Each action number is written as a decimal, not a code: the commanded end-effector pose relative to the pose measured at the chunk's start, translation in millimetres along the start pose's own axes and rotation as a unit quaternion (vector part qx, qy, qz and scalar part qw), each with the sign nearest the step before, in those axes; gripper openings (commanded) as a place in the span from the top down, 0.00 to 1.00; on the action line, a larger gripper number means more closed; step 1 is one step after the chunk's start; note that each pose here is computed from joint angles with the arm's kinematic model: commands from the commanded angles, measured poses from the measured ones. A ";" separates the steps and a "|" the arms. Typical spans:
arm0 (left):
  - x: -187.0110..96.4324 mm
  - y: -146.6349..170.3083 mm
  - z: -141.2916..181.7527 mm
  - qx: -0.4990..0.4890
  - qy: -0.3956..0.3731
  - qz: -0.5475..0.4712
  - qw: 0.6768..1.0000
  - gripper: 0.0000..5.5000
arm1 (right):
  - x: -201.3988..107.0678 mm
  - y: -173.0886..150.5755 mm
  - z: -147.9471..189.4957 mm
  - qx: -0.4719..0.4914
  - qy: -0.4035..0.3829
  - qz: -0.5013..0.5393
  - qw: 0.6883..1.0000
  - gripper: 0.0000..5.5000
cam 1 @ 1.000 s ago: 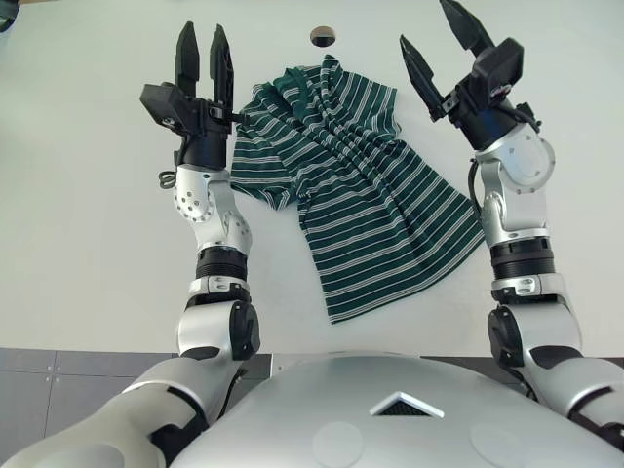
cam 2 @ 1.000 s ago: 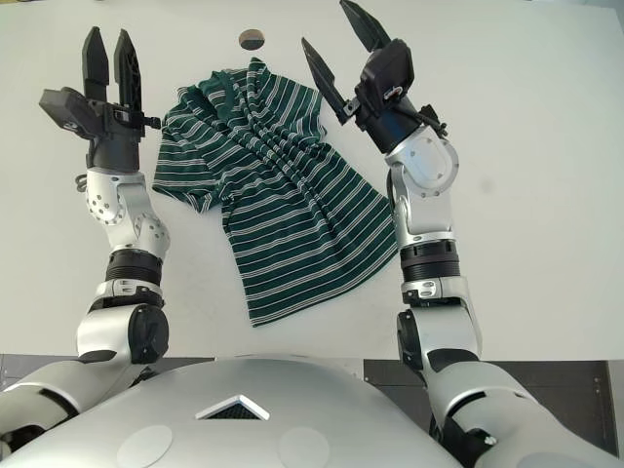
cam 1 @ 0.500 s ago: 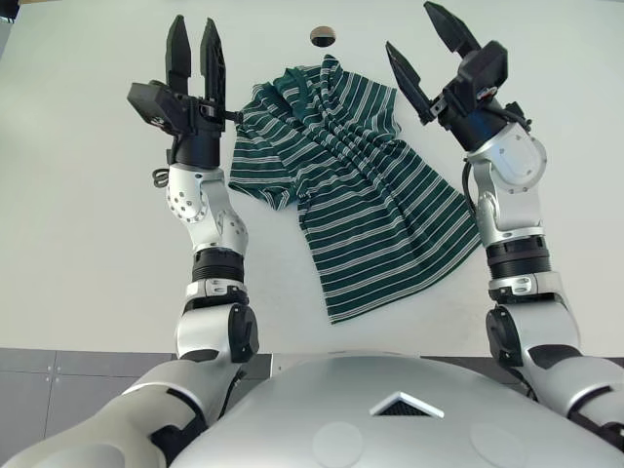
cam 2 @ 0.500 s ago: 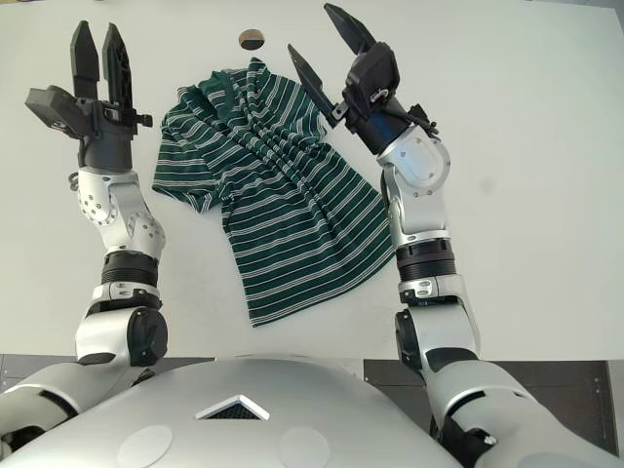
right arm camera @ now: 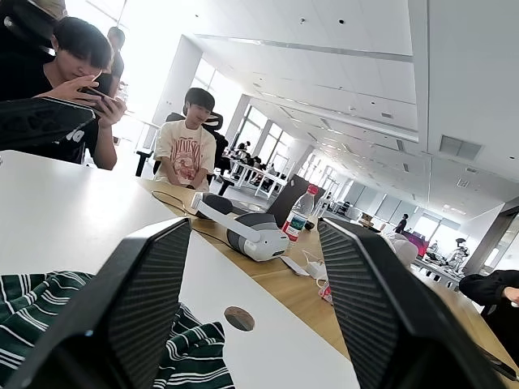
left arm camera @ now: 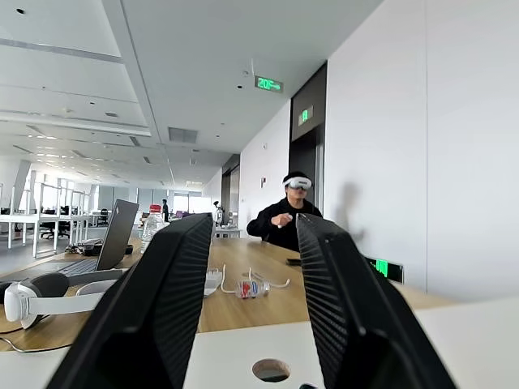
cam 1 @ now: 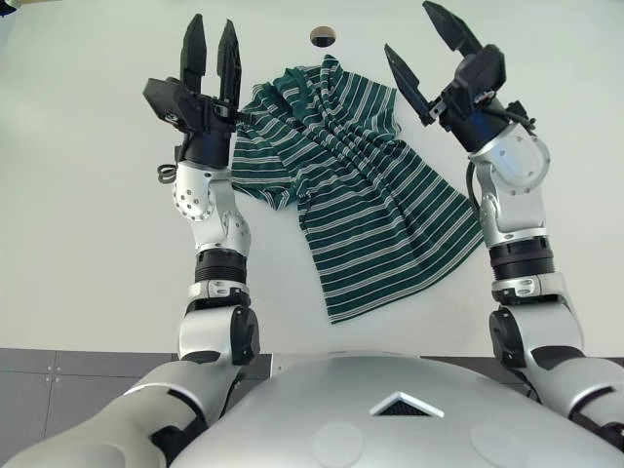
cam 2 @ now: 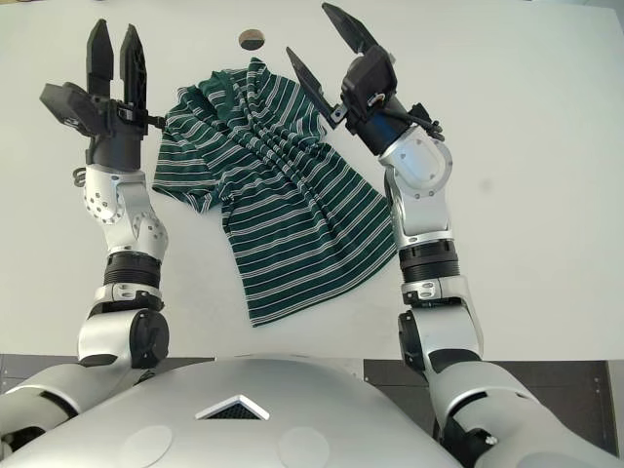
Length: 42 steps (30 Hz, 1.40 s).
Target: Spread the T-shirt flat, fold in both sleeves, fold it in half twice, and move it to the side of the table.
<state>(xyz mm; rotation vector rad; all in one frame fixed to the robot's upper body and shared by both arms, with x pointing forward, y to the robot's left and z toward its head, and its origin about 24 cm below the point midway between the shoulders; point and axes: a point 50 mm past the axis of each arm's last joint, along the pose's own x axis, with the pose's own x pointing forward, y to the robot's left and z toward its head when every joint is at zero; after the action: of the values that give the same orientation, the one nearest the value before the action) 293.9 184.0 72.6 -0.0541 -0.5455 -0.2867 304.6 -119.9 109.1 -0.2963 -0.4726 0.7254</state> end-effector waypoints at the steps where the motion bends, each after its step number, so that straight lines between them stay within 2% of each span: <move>1: -0.6 9.5 0.5 0.031 0.014 0.005 0.999 0.65 | 6.5 5.0 -5.9 -0.002 0.005 0.012 1.000 0.56; 5: -2.8 9.2 -2.6 0.048 0.032 -0.011 0.998 0.65 | 16.7 6.1 -16.4 -0.009 0.023 0.018 1.000 0.59; 9: -8.6 6.3 -2.1 0.110 0.038 -0.048 0.992 0.65 | 24.5 2.2 -22.4 -0.041 0.033 0.018 0.998 0.59; 12: -12.9 6.9 -3.0 0.134 0.045 -0.062 0.988 0.58 | 28.7 -0.3 -22.9 -0.055 0.030 0.014 0.998 0.60; 14: -18.3 7.0 -10.2 0.164 0.083 -0.100 0.978 0.52 | 34.9 -0.2 -28.2 -0.093 0.056 0.024 0.994 0.60; 19: -48.7 12.8 -36.1 0.337 0.224 -0.282 0.870 0.52 | 44.4 8.2 -57.1 -0.198 0.180 0.100 0.958 0.60; 23: -82.7 25.2 -61.1 0.434 0.331 -0.388 0.743 0.52 | 45.3 25.2 -75.3 -0.236 0.248 0.146 0.928 0.60; 25: -102.2 32.9 -68.1 0.464 0.368 -0.430 0.682 0.52 | 41.2 31.4 -84.7 -0.268 0.287 0.181 0.902 0.60; 28: -119.2 39.6 -69.7 0.480 0.390 -0.472 0.628 0.52 | 31.6 27.8 -95.1 -0.305 0.340 0.206 0.866 0.60; 31: -136.8 59.0 -56.8 0.468 0.428 -0.512 0.579 0.52 | 14.3 1.9 -102.3 -0.336 0.403 0.196 0.828 0.60; 34: -141.6 76.0 -36.6 0.449 0.446 -0.535 0.559 0.52 | -0.8 -30.0 -100.5 -0.337 0.436 0.149 0.821 0.60; 37: -132.8 87.6 -24.2 0.463 0.446 -0.534 0.549 0.52 | -18.7 -55.3 -98.1 -0.337 0.458 0.114 0.815 0.60; 40: -121.4 90.2 -23.6 0.484 0.434 -0.521 0.553 0.52 | -24.9 -56.3 -98.8 -0.320 0.457 0.112 0.822 0.60; 42: -116.2 84.9 -27.2 0.481 0.414 -0.512 0.579 0.52 | -22.1 -46.9 -99.5 -0.302 0.438 0.124 0.838 0.60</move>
<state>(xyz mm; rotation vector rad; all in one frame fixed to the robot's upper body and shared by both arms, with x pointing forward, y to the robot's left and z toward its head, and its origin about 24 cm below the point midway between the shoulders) 266.9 286.3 32.1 1.4958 0.1789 -0.8883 371.1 -193.2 43.2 -1.2979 0.2774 0.5294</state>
